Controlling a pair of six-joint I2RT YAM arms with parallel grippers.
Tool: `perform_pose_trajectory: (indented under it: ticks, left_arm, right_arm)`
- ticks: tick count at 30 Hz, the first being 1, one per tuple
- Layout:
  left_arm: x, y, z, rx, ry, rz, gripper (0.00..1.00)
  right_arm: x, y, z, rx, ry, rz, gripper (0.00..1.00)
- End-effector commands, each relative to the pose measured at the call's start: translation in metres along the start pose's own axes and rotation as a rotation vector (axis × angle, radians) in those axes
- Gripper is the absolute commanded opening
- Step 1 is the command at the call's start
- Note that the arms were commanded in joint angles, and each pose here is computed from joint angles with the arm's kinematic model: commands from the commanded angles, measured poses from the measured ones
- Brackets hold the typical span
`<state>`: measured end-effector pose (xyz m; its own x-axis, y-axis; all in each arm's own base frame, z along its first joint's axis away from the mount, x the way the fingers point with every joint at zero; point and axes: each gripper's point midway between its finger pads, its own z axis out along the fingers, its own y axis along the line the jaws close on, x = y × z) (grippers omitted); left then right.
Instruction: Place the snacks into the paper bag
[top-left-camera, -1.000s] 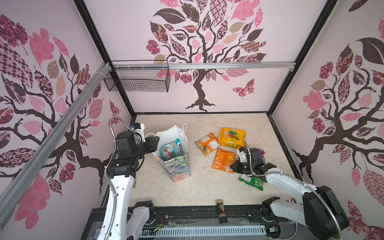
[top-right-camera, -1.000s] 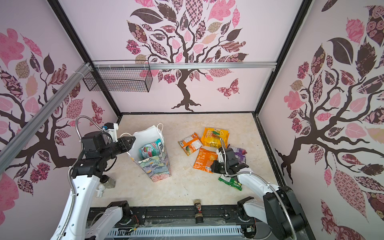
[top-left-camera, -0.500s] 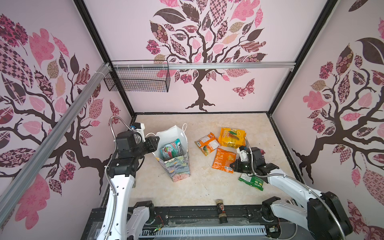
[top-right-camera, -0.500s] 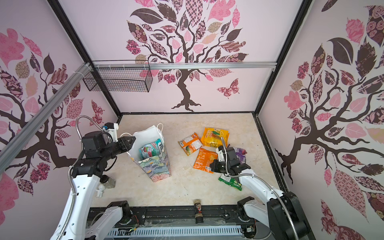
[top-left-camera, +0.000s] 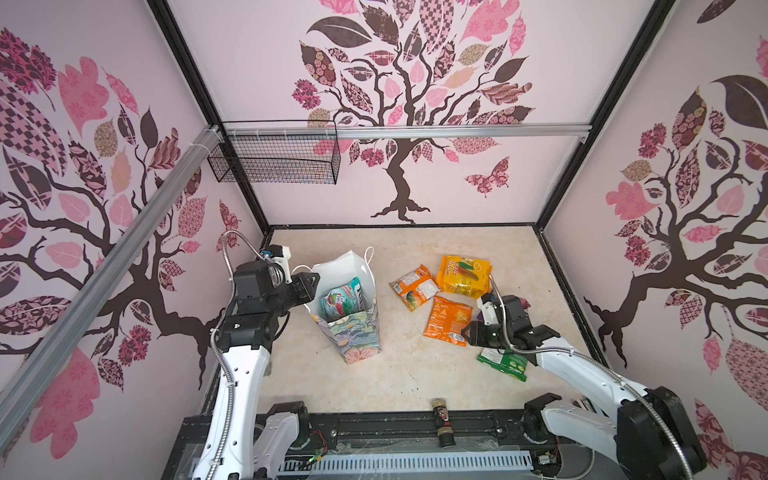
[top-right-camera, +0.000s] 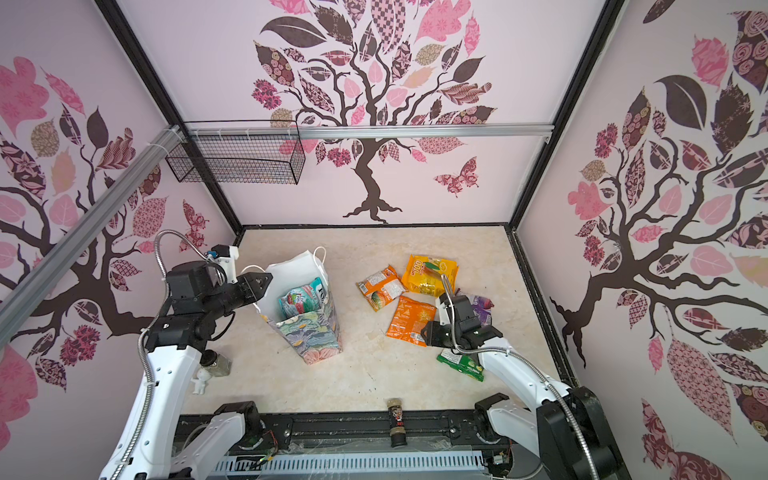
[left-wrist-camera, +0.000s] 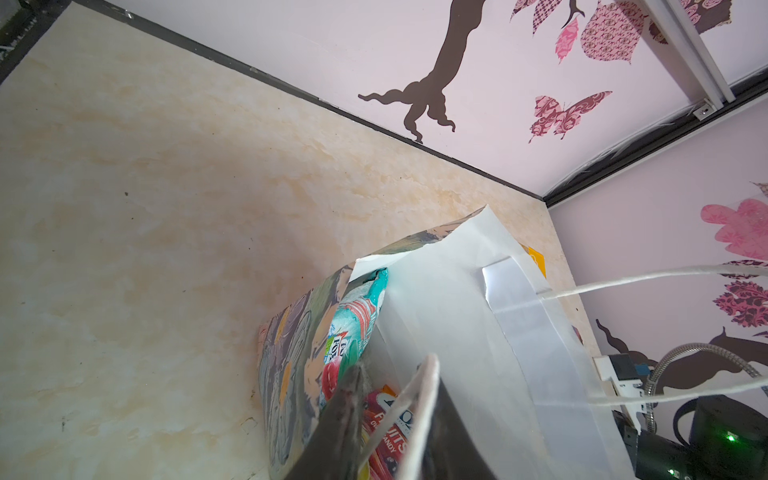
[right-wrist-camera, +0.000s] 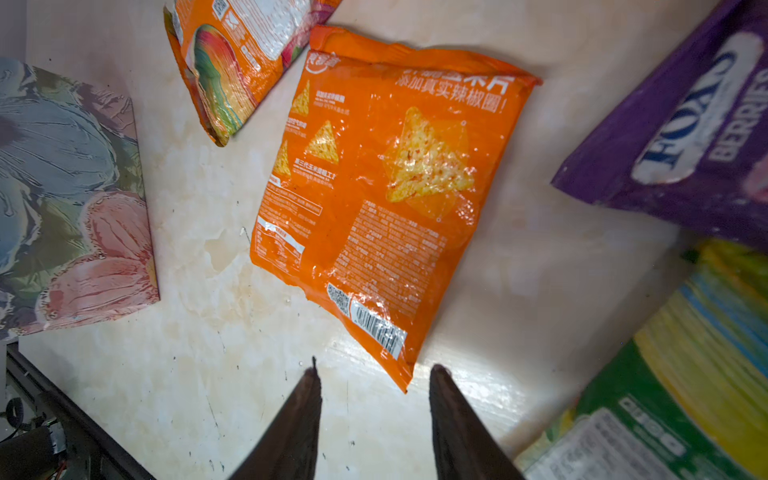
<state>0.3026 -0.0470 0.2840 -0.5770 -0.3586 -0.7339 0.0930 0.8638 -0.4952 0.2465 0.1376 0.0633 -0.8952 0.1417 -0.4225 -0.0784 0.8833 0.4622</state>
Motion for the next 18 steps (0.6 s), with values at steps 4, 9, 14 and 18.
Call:
perform_pose_trajectory:
  ticks: [4,9,14,18]
  left_arm:
    - [-0.004,-0.004,-0.001,0.015,-0.018,0.018,0.26]
    - [-0.004,-0.003,0.001,0.016,-0.011,0.013,0.26]
    - [-0.003,-0.004,0.002,0.019,-0.011,0.014,0.26]
    - [-0.004,-0.003,0.002,0.019,-0.012,0.013,0.26]
  right_arm:
    - [0.006,0.0,0.015,-0.025,0.031,0.004,0.48]
    - [0.01,-0.003,0.024,-0.032,0.038,0.018,0.48]
    - [0.011,-0.002,0.03,-0.044,0.041,0.027,0.49]
    - [0.011,-0.006,0.035,-0.031,0.041,0.038,0.49]
